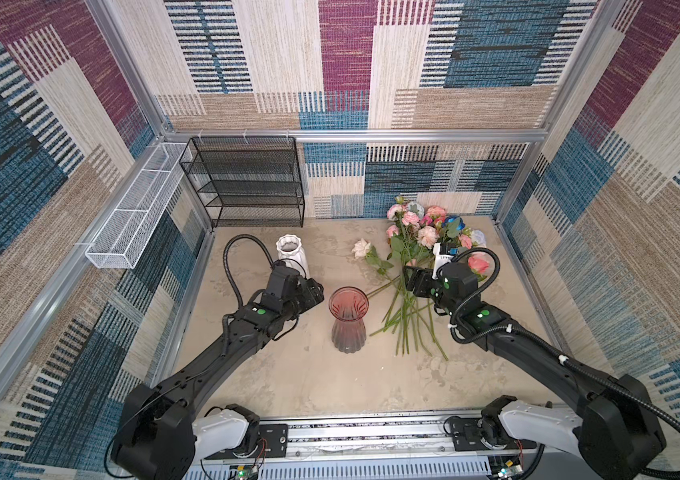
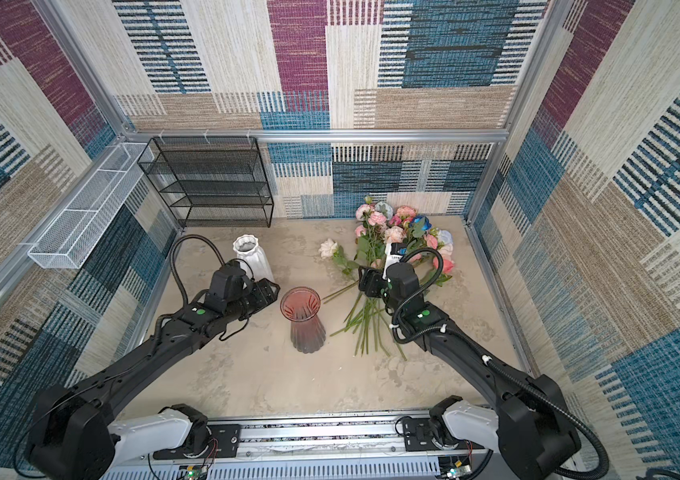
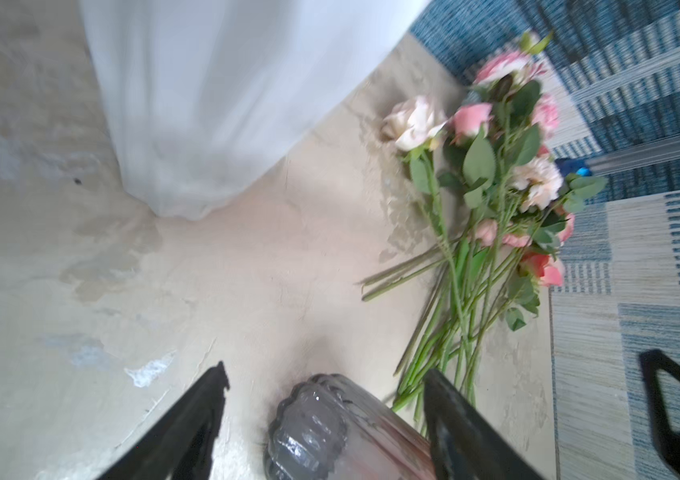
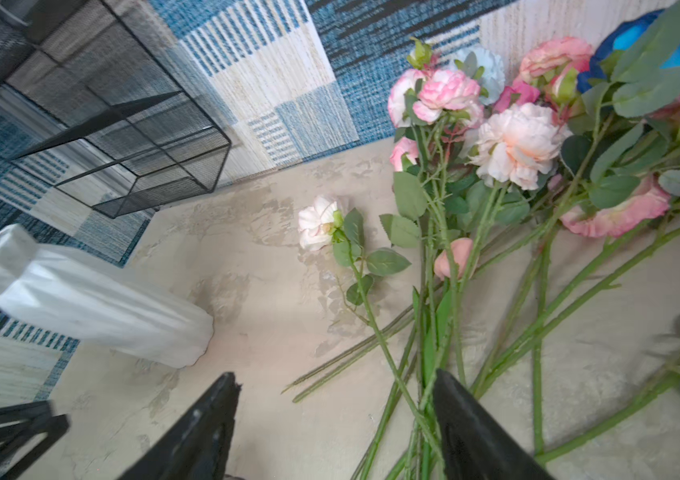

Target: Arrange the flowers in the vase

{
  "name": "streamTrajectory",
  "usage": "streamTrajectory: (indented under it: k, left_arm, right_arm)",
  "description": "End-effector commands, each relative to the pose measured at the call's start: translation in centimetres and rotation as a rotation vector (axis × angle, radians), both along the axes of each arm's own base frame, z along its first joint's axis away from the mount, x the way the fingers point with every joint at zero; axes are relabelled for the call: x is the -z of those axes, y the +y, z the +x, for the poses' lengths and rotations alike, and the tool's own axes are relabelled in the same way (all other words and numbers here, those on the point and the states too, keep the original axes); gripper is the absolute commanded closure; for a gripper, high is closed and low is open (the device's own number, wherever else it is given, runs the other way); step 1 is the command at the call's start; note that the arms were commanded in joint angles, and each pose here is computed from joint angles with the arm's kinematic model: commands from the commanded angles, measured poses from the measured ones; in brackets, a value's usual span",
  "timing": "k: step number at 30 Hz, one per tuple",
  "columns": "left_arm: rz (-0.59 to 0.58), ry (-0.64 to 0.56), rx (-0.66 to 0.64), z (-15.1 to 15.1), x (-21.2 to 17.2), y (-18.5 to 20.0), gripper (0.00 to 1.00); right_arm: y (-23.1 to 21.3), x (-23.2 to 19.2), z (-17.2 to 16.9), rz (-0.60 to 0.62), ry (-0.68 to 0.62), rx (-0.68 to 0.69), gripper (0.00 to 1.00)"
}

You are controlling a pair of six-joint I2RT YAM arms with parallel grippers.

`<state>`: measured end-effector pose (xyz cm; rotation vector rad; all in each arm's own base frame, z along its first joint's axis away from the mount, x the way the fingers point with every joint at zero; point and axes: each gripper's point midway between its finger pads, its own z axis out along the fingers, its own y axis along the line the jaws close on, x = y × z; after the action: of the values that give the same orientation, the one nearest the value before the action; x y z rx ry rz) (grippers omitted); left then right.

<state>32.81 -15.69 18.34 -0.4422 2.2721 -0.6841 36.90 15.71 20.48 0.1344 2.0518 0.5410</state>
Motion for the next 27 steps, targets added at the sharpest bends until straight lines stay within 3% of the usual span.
streamTrajectory:
  k: [1,8,16,23,27]
  left_arm:
    - [0.070,-0.071,-0.005,-0.4,-2.3,1.3,0.03]
    - [0.113,-0.115,0.095,-1.2,-5.6,1.0,0.01]
    - [0.149,-0.088,0.139,-2.1,-5.5,1.4,0.00]
    - [0.071,-0.054,0.140,-1.6,-4.3,1.3,0.01]
    - [0.005,-0.010,0.131,-1.2,-3.2,1.3,0.03]
  right_arm:
    - [1.3,2.5,0.5,0.002,0.151,-0.119,0.31]
    - [3.3,7.9,4.2,-0.209,0.297,-0.268,0.46]
    - [3.6,11.9,7.6,-0.504,0.350,-0.222,0.53]
    - [3.9,14.1,7.8,-0.616,0.392,-0.206,0.57]
    - [4.3,15.0,7.5,-0.621,0.407,-0.232,0.66]
